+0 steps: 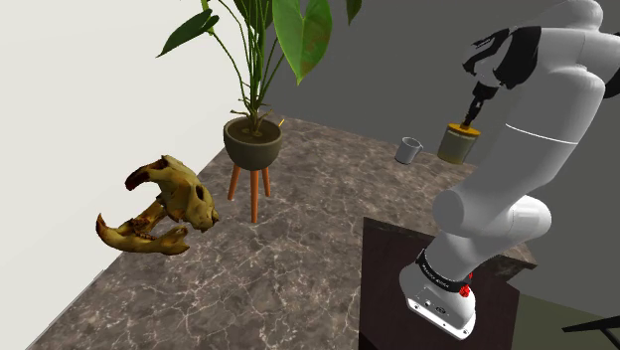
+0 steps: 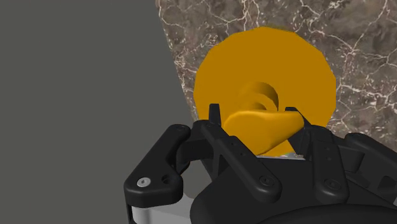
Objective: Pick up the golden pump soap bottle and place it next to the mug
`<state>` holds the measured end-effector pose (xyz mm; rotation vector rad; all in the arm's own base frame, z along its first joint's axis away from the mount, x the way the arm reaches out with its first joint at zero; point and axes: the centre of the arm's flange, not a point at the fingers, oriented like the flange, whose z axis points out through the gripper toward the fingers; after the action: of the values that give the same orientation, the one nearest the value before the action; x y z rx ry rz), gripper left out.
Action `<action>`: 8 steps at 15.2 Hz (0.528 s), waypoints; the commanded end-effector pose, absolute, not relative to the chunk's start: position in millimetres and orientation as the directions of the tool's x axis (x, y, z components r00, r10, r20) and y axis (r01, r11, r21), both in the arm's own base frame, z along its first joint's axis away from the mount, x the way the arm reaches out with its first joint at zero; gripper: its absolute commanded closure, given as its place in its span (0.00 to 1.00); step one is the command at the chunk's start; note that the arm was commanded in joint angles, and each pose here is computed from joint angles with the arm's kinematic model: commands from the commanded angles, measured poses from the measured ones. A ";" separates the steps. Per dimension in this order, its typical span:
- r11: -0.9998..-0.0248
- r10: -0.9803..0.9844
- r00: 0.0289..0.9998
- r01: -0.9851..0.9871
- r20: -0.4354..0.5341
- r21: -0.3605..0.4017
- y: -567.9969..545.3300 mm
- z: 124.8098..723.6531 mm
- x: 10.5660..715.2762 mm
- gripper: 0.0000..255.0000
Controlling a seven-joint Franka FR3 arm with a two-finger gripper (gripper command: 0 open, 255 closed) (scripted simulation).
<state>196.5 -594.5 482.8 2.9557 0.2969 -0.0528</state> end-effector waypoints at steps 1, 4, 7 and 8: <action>-0.965 0.194 0.980 0.200 -0.052 0.167 -594.4 472.9 196.5 1.00; -0.965 0.194 0.980 0.200 -0.052 0.167 -594.4 457.1 196.5 1.00; -0.965 0.194 0.980 0.200 -0.052 0.167 -594.4 441.3 196.5 1.00; -0.965 0.194 0.980 0.200 -0.052 0.167 -594.4 436.0 196.5 1.00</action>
<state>196.3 -594.2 441.0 2.9557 0.2966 -0.0529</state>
